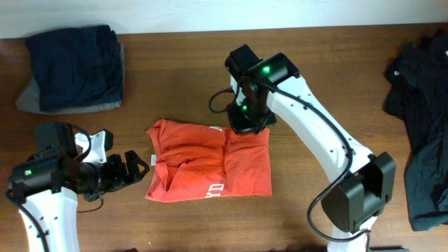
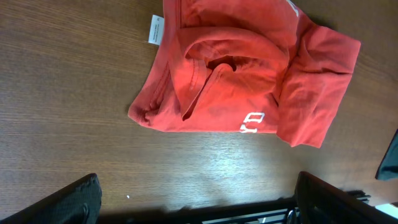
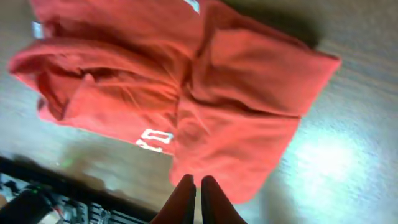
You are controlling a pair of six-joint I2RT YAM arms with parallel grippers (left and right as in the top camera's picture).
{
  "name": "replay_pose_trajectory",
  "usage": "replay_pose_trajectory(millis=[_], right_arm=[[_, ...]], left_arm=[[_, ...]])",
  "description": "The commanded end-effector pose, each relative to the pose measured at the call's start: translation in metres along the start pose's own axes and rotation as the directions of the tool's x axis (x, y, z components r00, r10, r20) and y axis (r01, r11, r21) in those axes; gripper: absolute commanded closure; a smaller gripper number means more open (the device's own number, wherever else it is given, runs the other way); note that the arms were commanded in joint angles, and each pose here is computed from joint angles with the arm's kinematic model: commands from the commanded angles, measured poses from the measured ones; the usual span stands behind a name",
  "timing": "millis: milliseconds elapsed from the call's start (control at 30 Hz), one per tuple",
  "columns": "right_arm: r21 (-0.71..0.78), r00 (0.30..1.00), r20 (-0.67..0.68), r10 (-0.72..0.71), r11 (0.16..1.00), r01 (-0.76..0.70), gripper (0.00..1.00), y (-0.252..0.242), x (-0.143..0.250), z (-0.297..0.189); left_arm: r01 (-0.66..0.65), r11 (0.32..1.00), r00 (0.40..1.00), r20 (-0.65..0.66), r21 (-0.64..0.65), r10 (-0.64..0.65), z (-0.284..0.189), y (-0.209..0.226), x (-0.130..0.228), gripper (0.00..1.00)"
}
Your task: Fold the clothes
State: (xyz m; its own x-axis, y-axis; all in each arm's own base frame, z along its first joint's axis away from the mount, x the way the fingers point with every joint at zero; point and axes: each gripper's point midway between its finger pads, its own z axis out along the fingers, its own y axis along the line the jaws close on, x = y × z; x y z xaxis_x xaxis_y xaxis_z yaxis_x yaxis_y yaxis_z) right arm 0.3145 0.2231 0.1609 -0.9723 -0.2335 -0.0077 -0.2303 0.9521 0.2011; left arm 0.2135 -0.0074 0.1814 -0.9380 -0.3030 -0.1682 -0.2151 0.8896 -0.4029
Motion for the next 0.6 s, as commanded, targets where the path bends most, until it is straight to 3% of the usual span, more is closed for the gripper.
replay_pose_trajectory(millis=[0, 100, 367, 567], right_arm=[[0.074, 0.996, -0.088, 0.0, 0.997, 0.006, 0.9, -0.014, 0.015, 0.028], [0.075, 0.991, -0.135, 0.006, 0.997, 0.005, 0.9, -0.019, 0.027, 0.053], [-0.108, 0.98, -0.199, 0.006, 0.994, -0.028, 0.89, -0.009, 0.055, 0.133], [-0.154, 0.972, -0.235, 0.013, 0.987, -0.051, 0.93, -0.012, 0.078, 0.162]], left_arm=[[-0.012, 1.0, 1.0, -0.009, 0.004, 0.012, 0.003, 0.0, 0.001, 0.01], [-0.012, 1.0, 1.0, -0.01, 0.004, 0.012, 0.003, 0.0, 0.001, 0.01], [-0.012, 1.0, 1.0, -0.01, 0.004, 0.012, 0.003, 0.0, 0.001, 0.01], [-0.013, 1.0, 1.0, -0.009, 0.004, 0.013, 0.003, 0.0, 0.001, 0.01]])
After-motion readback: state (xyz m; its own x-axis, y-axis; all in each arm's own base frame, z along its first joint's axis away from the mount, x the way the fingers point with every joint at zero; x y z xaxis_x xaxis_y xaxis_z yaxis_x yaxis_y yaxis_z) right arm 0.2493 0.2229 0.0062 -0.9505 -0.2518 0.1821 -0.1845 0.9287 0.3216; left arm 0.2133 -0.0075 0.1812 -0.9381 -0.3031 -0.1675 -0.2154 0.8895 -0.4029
